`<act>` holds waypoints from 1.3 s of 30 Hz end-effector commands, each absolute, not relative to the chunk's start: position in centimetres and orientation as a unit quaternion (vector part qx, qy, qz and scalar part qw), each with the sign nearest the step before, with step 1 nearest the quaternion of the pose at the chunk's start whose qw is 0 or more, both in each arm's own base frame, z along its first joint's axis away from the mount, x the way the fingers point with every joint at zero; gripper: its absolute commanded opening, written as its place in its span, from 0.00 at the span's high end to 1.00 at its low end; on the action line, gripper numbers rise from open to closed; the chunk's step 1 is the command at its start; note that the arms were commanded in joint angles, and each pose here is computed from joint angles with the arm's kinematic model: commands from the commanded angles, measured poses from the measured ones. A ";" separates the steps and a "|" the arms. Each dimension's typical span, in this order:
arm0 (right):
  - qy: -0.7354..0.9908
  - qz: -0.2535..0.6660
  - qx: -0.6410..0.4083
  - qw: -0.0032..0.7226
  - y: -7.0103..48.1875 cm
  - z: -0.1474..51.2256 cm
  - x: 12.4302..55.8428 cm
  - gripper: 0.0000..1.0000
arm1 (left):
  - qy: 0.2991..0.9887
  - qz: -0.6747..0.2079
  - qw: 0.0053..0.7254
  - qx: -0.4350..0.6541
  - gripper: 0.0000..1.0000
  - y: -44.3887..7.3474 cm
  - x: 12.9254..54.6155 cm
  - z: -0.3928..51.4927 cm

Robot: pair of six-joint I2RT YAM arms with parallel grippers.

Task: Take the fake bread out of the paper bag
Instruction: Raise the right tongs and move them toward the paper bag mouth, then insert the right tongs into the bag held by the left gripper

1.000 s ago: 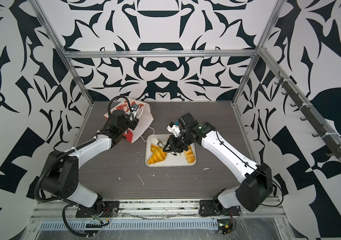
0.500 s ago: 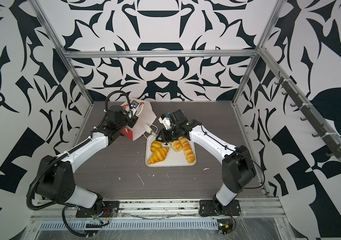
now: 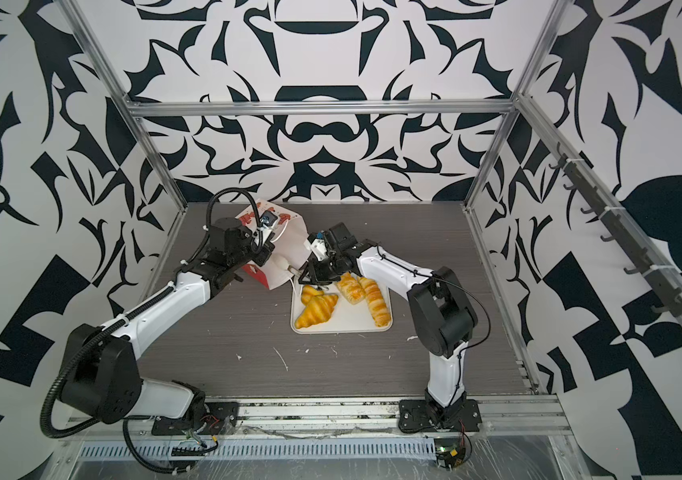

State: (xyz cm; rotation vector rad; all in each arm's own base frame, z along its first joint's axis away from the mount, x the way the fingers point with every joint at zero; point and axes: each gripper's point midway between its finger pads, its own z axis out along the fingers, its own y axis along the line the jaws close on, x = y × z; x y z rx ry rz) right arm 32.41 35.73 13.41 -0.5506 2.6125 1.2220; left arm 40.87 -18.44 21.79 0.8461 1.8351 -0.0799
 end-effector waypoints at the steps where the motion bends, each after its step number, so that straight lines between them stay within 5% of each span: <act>1: 0.848 0.458 -0.215 0.157 37.6 18.5 33.6 0.75 | 0.771 -0.051 0.520 0.363 1.00 -18.6 39.9 21.0; 28: 0.847 0.444 -0.238 0.168 41.0 18.7 34.2 0.74 | 0.782 -0.041 0.511 0.355 1.00 -17.6 40.9 20.1; 39: 0.873 0.377 -0.236 0.201 34.8 20.6 32.9 0.72 | 0.780 -0.030 0.521 0.345 1.00 -16.4 41.2 20.8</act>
